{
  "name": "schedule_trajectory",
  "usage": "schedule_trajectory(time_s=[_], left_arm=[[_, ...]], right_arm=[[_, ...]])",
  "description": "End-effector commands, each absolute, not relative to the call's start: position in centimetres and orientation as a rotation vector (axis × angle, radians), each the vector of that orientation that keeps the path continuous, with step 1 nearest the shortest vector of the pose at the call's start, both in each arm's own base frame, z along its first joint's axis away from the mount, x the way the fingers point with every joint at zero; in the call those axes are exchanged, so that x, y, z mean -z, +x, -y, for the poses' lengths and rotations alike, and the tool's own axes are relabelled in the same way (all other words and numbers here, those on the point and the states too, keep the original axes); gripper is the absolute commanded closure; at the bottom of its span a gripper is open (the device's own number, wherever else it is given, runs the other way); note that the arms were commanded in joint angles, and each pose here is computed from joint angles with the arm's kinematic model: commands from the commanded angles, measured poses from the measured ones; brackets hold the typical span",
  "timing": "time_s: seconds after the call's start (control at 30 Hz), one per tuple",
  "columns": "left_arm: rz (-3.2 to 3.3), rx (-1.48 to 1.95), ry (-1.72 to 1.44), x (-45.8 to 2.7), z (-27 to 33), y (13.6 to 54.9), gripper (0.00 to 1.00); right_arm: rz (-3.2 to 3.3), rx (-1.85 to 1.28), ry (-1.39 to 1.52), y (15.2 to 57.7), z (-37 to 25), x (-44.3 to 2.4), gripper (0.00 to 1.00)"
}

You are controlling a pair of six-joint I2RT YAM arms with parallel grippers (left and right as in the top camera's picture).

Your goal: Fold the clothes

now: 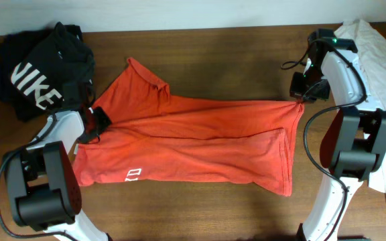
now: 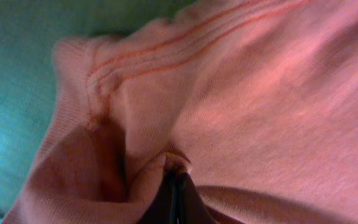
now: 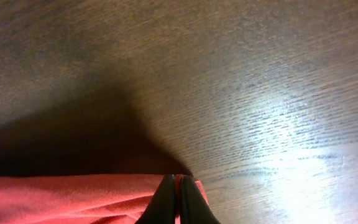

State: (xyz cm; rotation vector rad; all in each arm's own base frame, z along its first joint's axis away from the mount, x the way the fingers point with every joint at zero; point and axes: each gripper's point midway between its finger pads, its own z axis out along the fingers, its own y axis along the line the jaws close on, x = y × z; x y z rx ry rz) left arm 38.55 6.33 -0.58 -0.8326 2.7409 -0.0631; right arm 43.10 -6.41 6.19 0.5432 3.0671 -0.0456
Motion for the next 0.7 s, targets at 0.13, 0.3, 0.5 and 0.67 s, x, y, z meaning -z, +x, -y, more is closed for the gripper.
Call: schedule_trajectory(time_s=[0.13, 0.3, 0.5, 0.67], left_arm=[[-2.755, -0.018, -0.879, -1.9, -7.0, 34.5, 0.79], [-2.671, -0.003, -0.785, -8.5, -6.6, 33.2, 0.08], [-2.851, 0.152, -0.588, -11.7, -2.1, 26.7, 0.3], [-3.084, 0.206, -0.526, -10.4, 0.8, 21.7, 1.0]], right_arm=[[-3.027, 0.058, 0.561, 43.7, 7.1, -11.4, 0.01], [-3.166, -0.092, 0.512, 39.4, 3.2, -16.1, 0.28], [-3.377, -0.054, 0.268, 35.6, -3.3, -12.8, 0.96], [-3.377, 0.113, 0.344, 30.3, -3.7, -10.8, 0.96]])
